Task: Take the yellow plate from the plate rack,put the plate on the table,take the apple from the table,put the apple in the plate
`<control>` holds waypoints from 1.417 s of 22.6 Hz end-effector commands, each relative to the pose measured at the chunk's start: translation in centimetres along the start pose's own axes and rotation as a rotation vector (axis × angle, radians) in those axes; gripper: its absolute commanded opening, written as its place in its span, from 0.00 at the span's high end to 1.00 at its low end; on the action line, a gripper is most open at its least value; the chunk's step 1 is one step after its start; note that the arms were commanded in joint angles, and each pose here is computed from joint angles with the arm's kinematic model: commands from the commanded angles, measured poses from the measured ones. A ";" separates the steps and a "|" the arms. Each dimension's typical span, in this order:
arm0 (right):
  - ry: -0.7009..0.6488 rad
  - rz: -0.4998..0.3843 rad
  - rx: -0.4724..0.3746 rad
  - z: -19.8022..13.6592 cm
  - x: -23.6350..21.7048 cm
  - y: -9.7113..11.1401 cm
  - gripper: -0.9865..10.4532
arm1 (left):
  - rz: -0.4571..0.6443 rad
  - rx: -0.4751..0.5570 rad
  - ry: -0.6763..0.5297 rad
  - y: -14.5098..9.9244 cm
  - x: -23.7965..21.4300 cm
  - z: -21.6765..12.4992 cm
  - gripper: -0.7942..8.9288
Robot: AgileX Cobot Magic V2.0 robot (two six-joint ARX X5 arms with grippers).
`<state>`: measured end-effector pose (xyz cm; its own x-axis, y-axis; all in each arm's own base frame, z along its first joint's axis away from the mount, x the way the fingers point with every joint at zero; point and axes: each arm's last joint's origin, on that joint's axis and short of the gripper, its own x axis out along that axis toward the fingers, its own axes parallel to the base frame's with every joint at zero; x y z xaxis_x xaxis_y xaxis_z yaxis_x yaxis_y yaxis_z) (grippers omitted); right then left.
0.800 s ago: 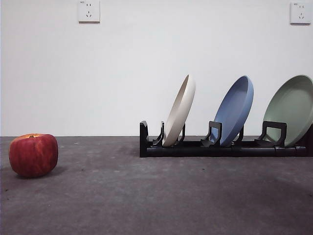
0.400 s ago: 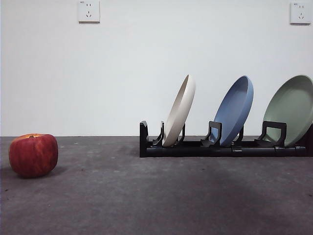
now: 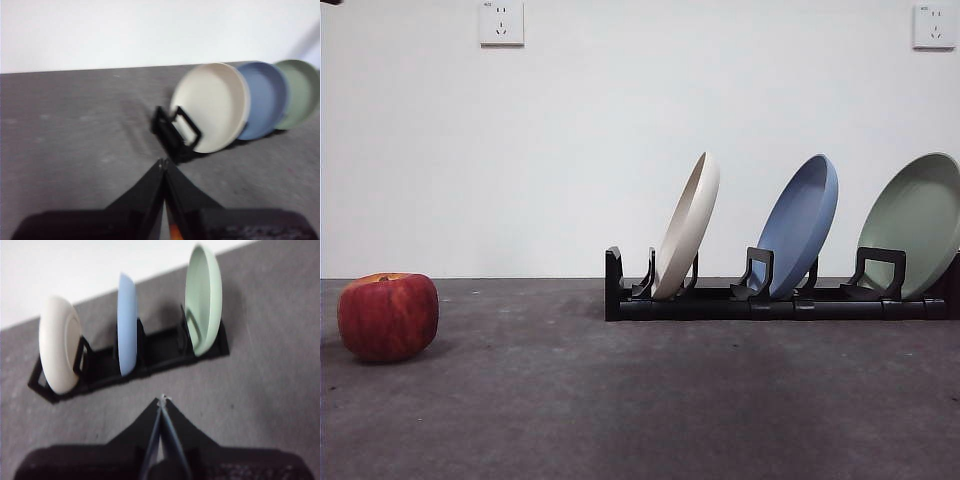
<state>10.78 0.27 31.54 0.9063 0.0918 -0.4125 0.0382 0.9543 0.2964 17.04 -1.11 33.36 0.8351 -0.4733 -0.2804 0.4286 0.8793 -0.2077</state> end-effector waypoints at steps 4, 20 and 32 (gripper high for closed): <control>0.123 0.143 -0.042 0.7 1.2 0.6 0.92 | -0.094 -0.055 0.083 0.7 1.8 1.3 0.92; 0.373 0.320 -0.025 1.6 4.5 1.2 0.91 | -0.409 -0.140 0.380 0.6 18.8 8.3 0.92; 0.375 0.327 -0.025 1.6 4.5 1.2 0.91 | -0.458 -0.116 0.538 -4.3 31.1 4.1 0.26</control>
<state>15.62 1.38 31.29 0.6533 0.4755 -0.5892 -0.2233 0.8646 0.4501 42.36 -19.10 29.79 0.2849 -0.7804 -0.5566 0.6326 0.5893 -0.5026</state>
